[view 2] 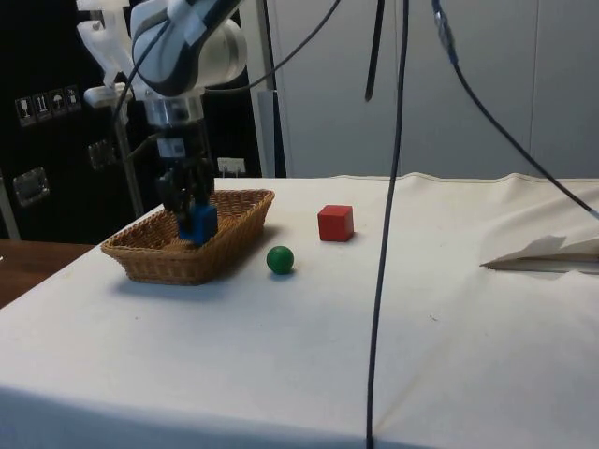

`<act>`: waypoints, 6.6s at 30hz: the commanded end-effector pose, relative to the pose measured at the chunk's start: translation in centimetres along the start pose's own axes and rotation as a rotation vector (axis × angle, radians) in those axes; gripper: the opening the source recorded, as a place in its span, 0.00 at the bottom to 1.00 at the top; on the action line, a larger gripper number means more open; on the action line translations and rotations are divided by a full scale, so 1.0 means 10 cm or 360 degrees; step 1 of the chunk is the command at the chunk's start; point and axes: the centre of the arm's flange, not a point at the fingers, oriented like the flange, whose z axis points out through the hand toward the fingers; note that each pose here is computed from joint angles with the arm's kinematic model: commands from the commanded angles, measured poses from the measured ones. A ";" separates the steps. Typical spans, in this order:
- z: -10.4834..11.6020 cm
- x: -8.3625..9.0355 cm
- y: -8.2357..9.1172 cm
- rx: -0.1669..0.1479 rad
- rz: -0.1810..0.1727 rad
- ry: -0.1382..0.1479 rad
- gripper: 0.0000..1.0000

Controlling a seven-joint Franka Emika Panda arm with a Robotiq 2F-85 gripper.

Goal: Place all non-red objects into the basket.

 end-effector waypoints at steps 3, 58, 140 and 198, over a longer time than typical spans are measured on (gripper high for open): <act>0.01 0.04 0.00 0.0010 0.0000 -0.0001 0.01; -0.97 -0.24 -0.26 0.0004 -0.0085 0.0000 1.00; -1.91 -0.96 -0.71 0.0051 -0.0310 -0.0012 1.00; -1.73 -1.68 -0.75 0.0098 -0.0165 0.0016 1.00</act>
